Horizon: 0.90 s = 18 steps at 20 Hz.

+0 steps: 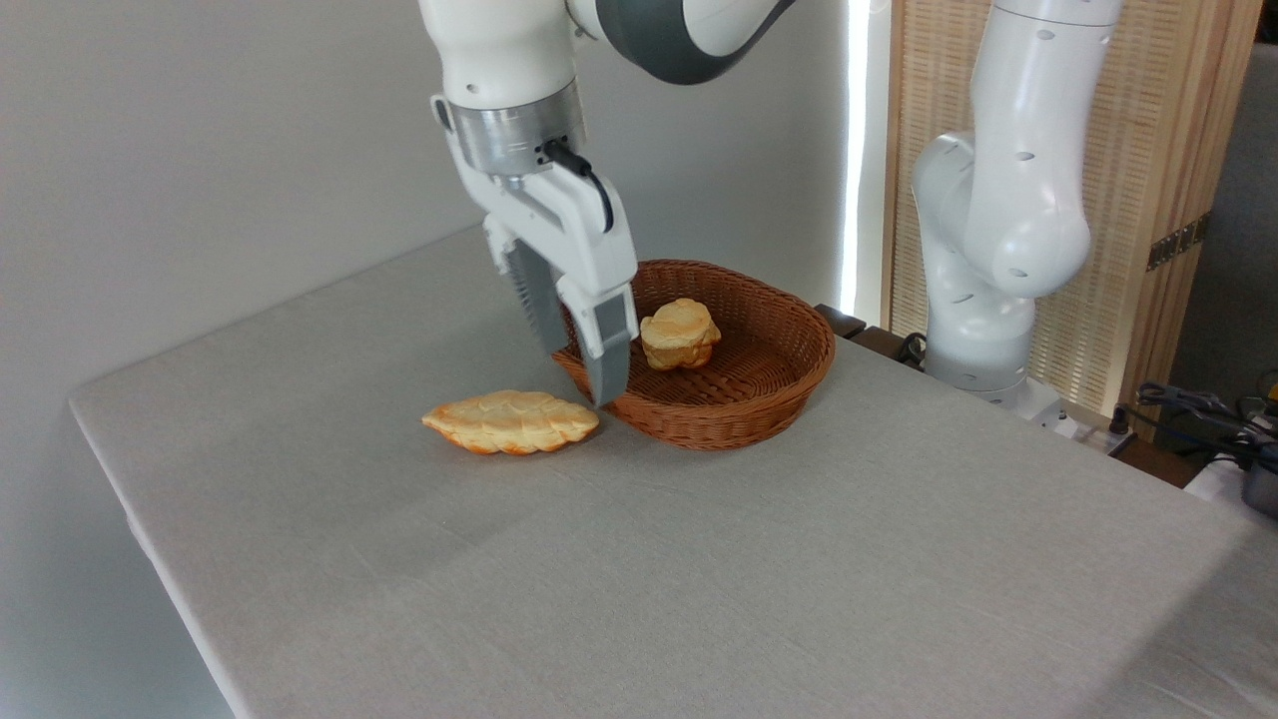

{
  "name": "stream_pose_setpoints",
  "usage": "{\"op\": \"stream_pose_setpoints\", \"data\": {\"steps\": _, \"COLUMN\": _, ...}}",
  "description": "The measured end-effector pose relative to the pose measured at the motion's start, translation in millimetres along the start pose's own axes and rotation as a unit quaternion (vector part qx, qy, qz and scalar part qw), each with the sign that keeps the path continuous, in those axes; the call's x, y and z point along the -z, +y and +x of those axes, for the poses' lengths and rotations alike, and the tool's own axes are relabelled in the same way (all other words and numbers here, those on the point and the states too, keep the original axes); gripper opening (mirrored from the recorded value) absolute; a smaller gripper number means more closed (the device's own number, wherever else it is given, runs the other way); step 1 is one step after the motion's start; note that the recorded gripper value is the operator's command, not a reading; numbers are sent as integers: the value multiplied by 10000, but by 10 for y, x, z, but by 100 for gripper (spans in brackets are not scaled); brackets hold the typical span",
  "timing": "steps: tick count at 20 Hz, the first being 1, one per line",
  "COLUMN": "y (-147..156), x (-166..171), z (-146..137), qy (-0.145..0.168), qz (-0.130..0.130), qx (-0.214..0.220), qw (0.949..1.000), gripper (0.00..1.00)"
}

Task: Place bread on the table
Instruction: 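Lower the gripper into the basket around the small bread roll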

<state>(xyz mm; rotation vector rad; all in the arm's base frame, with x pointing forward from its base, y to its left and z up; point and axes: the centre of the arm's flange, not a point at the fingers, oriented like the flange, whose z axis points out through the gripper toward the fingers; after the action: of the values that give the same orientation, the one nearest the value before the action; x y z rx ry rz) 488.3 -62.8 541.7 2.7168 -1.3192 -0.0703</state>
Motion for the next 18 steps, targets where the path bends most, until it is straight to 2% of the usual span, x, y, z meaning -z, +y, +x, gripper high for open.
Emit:
{"op": "stream_pose_setpoints", "data": {"steps": 3, "y": 412, "x": -52, "z": -1, "qy": -284, "qz": -363, "qx": -393, "qw": 9982, "gripper": 100}}
{"op": "stream_pose_setpoints", "data": {"steps": 7, "y": 962, "x": -253, "z": 186, "qy": -567, "qz": -569, "qx": -1046, "qw": 9913, "gripper": 100}}
{"op": "stream_pose_setpoints", "data": {"steps": 9, "y": 1218, "x": -413, "z": 273, "qy": -798, "qz": -545, "qx": -1370, "qw": 9859, "gripper": 100}}
{"op": "stream_pose_setpoints", "data": {"steps": 14, "y": 1844, "x": -862, "z": 390, "qy": -1460, "qz": -392, "qx": -2025, "qw": 9676, "gripper": 100}}
{"op": "stream_pose_setpoints", "data": {"steps": 18, "y": 1984, "x": -1074, "z": 365, "qy": -1658, "qz": -414, "qx": -2158, "qw": 9614, "gripper": 100}}
